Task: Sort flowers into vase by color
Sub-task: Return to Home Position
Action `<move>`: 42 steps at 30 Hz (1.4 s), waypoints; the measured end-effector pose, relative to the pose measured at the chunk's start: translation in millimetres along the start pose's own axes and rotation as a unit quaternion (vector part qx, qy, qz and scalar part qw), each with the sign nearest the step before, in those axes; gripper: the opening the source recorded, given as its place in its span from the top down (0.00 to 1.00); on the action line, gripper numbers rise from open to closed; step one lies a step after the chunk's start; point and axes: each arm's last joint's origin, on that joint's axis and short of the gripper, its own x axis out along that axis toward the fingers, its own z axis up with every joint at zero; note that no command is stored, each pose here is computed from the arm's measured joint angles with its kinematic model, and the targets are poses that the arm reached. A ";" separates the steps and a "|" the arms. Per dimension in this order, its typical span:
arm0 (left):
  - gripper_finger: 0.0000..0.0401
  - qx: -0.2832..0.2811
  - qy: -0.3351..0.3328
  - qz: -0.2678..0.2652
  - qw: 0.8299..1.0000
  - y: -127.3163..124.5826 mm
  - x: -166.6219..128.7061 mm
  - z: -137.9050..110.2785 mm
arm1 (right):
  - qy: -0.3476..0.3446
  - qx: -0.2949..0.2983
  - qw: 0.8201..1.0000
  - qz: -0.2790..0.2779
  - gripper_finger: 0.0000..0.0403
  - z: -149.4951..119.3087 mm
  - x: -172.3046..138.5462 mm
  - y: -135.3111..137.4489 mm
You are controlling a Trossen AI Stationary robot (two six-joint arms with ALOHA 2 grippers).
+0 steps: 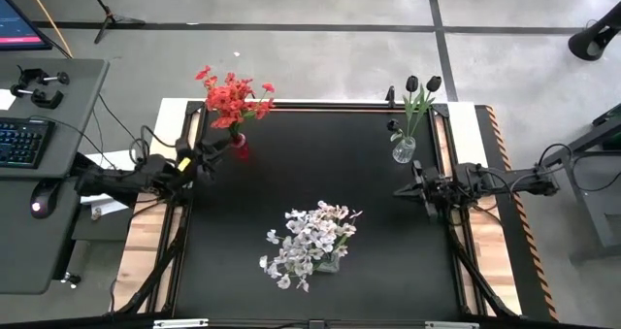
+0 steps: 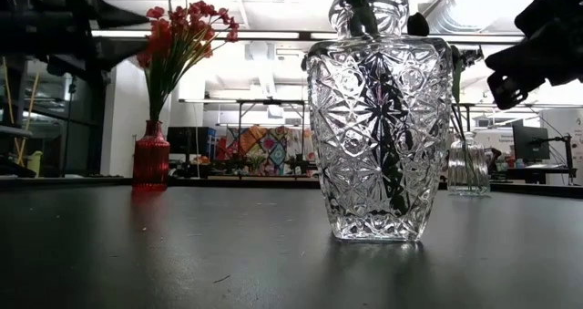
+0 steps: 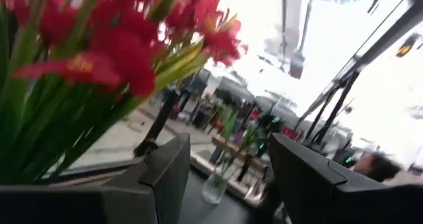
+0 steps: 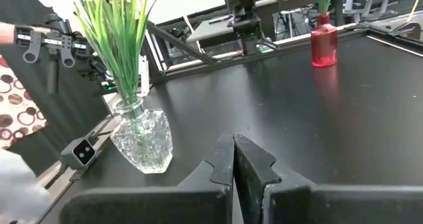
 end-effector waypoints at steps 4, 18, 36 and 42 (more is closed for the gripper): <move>0.52 -0.003 0.002 -0.010 1.000 -1.3 -0.3 0.3 | 0.000 0.000 1.000 0.000 1.00 -0.1 0.1 0.0; 0.52 0.001 0.009 -0.007 1.000 -0.9 -0.1 -1.1 | 0.000 0.000 1.000 0.000 1.00 0.0 0.0 0.0; 0.52 0.001 0.009 -0.008 1.000 -0.9 -0.1 -1.1 | 0.001 0.000 1.000 0.000 1.00 -0.1 0.1 0.0; 0.52 0.001 0.009 -0.008 1.000 -0.9 -0.1 -1.1 | 0.001 0.000 1.000 0.001 1.00 -0.2 0.1 0.0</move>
